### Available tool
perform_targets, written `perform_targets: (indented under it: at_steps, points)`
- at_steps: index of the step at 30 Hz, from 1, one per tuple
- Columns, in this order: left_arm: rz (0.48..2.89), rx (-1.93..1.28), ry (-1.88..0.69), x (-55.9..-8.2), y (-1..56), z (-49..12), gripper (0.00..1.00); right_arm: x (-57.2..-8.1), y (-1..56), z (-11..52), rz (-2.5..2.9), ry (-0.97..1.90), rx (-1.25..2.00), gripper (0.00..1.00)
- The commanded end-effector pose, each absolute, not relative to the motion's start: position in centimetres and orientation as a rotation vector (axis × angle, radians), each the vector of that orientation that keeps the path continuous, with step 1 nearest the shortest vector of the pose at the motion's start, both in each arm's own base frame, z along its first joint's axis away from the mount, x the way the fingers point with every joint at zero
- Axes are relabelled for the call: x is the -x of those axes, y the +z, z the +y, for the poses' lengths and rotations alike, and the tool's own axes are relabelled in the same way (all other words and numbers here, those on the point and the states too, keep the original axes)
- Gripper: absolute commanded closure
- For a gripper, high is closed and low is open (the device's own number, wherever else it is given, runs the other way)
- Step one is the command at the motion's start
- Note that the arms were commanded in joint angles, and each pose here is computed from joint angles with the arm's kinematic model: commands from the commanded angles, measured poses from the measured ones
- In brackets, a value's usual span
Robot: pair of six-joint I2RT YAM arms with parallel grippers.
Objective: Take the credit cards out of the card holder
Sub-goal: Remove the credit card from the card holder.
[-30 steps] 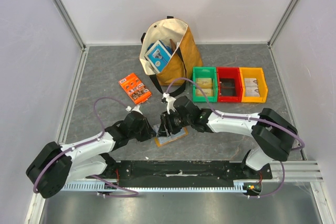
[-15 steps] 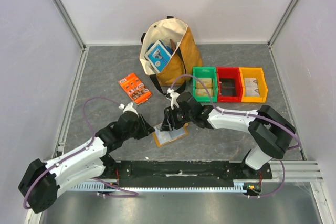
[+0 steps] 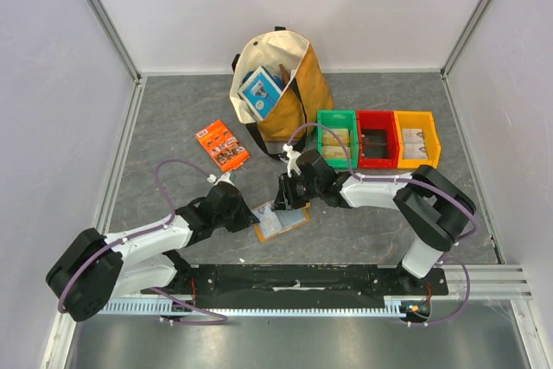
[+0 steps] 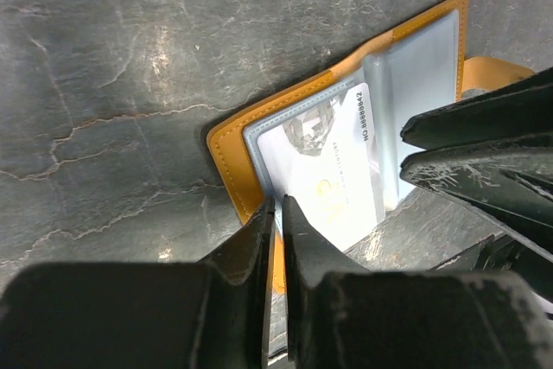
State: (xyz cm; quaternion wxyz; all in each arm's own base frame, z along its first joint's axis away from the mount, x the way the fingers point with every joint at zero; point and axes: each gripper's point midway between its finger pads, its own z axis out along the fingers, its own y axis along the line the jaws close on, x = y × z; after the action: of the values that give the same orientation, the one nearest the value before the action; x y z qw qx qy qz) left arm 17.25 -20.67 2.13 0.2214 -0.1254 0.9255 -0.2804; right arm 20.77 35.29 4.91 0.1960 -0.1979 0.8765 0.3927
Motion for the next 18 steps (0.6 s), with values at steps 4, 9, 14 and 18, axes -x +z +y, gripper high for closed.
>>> perform_targets:
  at_steps: [4, 9, 14, 18]
  points:
    - [2.552, 0.405, -0.796, -16.89, 1.29, -20.48, 0.9, -20.13, 3.68, 35.84, 2.437, 1.222, 0.559, 0.71]
    - [2.558, 0.411, -0.791, -16.72, 1.04, -20.34, 0.92, -19.77, 3.5, 36.05, 2.43, 1.285, 0.555, 0.78]
    - [2.559, 0.407, -0.789, -16.7, 0.99, -20.33, 0.96, -19.61, 3.63, 35.95, 2.417, 1.341, 0.534, 0.88]
    - [2.561, 0.41, -0.785, -16.69, 0.93, -20.27, 0.98, -19.51, 3.6, 35.73, 2.416, 1.363, 0.525, 1.0]
